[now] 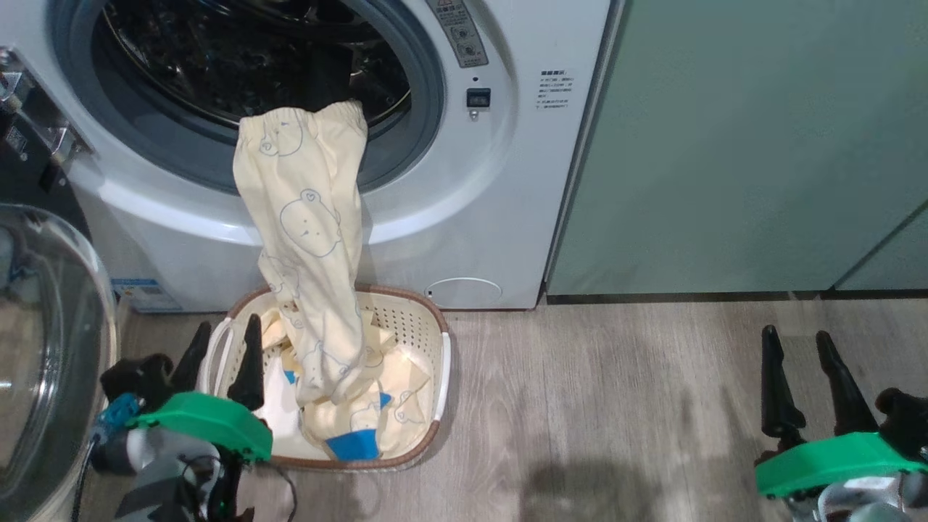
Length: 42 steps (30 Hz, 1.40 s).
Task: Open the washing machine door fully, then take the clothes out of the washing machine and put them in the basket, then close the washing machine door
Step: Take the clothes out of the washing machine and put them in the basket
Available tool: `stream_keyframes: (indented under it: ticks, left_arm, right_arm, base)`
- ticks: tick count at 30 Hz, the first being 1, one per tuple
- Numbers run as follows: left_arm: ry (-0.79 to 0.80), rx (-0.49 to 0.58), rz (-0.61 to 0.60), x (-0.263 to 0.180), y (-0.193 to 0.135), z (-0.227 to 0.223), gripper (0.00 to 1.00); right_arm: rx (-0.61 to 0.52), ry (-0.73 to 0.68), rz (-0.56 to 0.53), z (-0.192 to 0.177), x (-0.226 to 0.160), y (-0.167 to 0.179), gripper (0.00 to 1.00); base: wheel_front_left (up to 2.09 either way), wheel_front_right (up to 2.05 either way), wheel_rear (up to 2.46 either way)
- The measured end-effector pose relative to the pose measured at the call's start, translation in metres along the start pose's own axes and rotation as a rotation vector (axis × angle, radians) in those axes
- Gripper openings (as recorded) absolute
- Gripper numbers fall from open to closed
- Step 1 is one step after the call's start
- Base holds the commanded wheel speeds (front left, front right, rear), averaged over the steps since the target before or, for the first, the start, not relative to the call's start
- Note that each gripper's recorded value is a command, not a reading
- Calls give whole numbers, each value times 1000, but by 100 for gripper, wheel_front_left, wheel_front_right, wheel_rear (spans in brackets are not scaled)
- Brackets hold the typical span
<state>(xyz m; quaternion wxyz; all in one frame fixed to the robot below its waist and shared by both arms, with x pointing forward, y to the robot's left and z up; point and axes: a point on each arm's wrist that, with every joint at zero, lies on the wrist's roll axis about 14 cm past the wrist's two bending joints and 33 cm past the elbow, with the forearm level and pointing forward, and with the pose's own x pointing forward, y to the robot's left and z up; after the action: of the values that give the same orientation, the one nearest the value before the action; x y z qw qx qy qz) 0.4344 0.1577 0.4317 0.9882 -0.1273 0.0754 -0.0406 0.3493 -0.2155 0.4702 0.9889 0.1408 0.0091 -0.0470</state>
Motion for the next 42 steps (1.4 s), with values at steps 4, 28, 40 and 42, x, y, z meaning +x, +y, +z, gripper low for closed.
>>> stream_keyframes:
  ticks: [4,28,40,42]
  left_arm:
    - [-1,-6,-7,-1,-4,0,100]
    - [124,121,-121,45,-26,-1,100]
    - [380,132,-143,125,-36,9,100]
    - [412,132,-142,139,-36,11,100]
  right_arm:
    - [1,-1,4,0,0,1,100]
    - [-3,35,3,-11,8,1,100]
    - [0,52,-6,-19,34,-2,100]
    - [2,59,-13,-22,38,-4,100]
  base:
    - [0,0,0]
    - [0,0,0]
    - [0,0,0]
    - [0,0,0]
